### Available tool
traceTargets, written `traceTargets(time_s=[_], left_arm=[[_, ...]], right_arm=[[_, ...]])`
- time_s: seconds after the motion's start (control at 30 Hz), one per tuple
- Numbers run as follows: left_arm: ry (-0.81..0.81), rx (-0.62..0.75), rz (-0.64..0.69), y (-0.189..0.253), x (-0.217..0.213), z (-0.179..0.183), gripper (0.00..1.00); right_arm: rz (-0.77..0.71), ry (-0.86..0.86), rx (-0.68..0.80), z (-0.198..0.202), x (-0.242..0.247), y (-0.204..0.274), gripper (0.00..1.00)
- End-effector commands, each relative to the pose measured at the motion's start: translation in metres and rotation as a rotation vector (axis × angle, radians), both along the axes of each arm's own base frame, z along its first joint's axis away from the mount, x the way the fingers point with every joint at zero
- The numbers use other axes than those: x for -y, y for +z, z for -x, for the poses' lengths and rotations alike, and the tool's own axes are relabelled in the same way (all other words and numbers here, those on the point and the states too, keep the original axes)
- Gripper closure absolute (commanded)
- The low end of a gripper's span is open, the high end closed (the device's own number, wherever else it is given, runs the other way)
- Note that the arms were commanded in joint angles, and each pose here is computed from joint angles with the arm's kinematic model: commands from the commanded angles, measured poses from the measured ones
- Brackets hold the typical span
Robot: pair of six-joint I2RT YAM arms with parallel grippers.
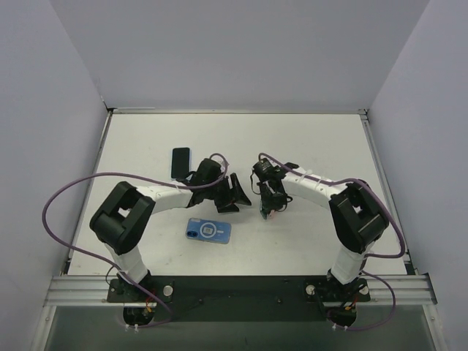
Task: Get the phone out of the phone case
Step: Remove the phone case from the phone.
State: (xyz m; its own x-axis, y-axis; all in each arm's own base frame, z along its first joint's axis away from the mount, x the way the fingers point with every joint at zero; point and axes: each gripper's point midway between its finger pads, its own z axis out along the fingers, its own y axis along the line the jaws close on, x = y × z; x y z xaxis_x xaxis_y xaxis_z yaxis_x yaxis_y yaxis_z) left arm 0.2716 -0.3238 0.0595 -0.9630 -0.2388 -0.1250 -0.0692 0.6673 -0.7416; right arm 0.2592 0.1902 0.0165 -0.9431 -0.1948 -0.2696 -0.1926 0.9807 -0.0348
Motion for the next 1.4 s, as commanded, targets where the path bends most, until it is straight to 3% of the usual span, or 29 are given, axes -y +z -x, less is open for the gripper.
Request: traceTargets(time_s=[0.0, 0.3, 0.8, 0.9, 0.97, 1.07, 1.23, 1.37], left_arm=[[-0.097, 0.132, 0.079, 0.023, 0.030, -0.004, 0.28], [-0.159, 0.377, -0.001, 0.030, 0.036, -0.003, 0.30], [-0.201, 0.406, -0.168, 0.014, 0.041, -0.009, 0.37], [-0.211, 0.410, -0.202, 0.014, 0.043, -0.010, 0.50], [-0.203, 0.419, -0.223, 0.016, 0.042, -0.014, 0.69], [-0.195, 0.433, -0.235, 0.025, 0.041, -0.018, 0.86], [-0.207, 0.454, -0.242, 0.047, 0.039, -0.017, 1.00], [-0.235, 0.459, -0.199, 0.066, 0.040, -0.010, 1.00]], right_arm=[[-0.276, 0.036, -0.225, 0.040, -0.048, -0.016, 1.00], [-0.392, -0.034, -0.308, 0.040, -0.059, -0.003, 1.00], [-0.431, -0.046, -0.313, 0.038, -0.060, 0.008, 1.00], [-0.435, -0.049, -0.312, 0.038, -0.058, 0.011, 1.00], [-0.433, -0.056, -0.309, 0.038, -0.053, 0.014, 1.00], [-0.423, -0.071, -0.302, 0.039, -0.044, 0.015, 1.00], [-0.406, -0.105, -0.283, 0.032, -0.029, 0.014, 1.00], [-0.420, -0.155, -0.244, 0.014, -0.018, 0.021, 1.00]])
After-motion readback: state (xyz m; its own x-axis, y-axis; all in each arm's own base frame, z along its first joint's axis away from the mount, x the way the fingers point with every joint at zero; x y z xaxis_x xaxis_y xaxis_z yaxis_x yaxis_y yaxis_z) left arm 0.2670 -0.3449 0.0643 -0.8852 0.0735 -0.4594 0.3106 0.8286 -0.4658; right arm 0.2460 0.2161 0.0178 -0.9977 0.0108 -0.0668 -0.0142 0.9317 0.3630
